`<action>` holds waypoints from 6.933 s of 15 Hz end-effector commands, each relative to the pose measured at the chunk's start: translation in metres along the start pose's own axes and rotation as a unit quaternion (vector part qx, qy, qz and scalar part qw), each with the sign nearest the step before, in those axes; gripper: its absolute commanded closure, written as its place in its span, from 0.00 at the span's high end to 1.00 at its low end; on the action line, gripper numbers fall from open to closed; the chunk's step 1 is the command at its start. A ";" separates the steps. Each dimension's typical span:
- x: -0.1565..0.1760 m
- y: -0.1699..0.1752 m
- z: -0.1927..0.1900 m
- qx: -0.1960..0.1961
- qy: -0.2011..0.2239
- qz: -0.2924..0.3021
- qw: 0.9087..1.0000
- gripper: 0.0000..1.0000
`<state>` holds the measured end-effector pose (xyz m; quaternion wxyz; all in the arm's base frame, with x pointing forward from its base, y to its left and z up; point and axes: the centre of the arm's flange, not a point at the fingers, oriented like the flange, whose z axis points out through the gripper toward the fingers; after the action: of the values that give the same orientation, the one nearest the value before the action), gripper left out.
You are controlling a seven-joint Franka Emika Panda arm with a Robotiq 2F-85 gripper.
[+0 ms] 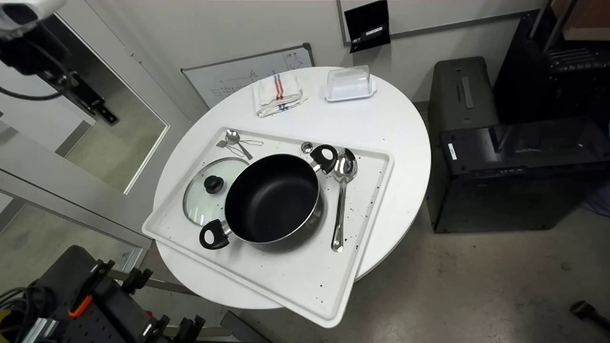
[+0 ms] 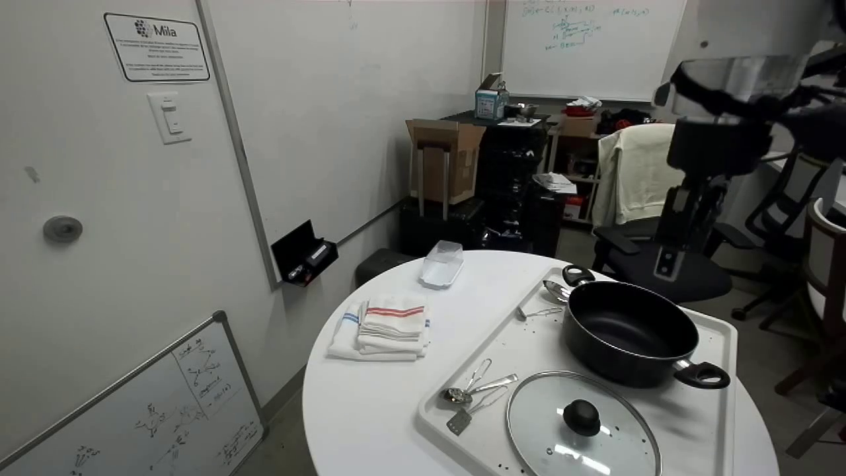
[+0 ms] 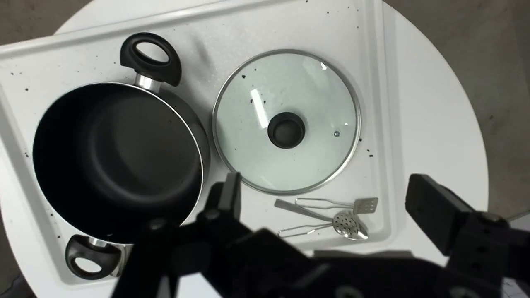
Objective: Put the glass lid on the black pot.
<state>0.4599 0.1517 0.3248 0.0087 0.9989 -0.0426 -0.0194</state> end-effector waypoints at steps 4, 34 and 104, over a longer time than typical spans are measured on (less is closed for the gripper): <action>0.029 -0.004 0.086 -0.027 -0.019 -0.022 0.999 1.00; 0.084 -0.044 0.315 -0.041 -0.027 -0.051 0.997 1.00; 0.100 0.247 0.166 -0.013 -0.018 0.269 0.963 0.25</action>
<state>0.5210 -0.1034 0.1606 0.0278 0.9529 -0.3001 -0.0351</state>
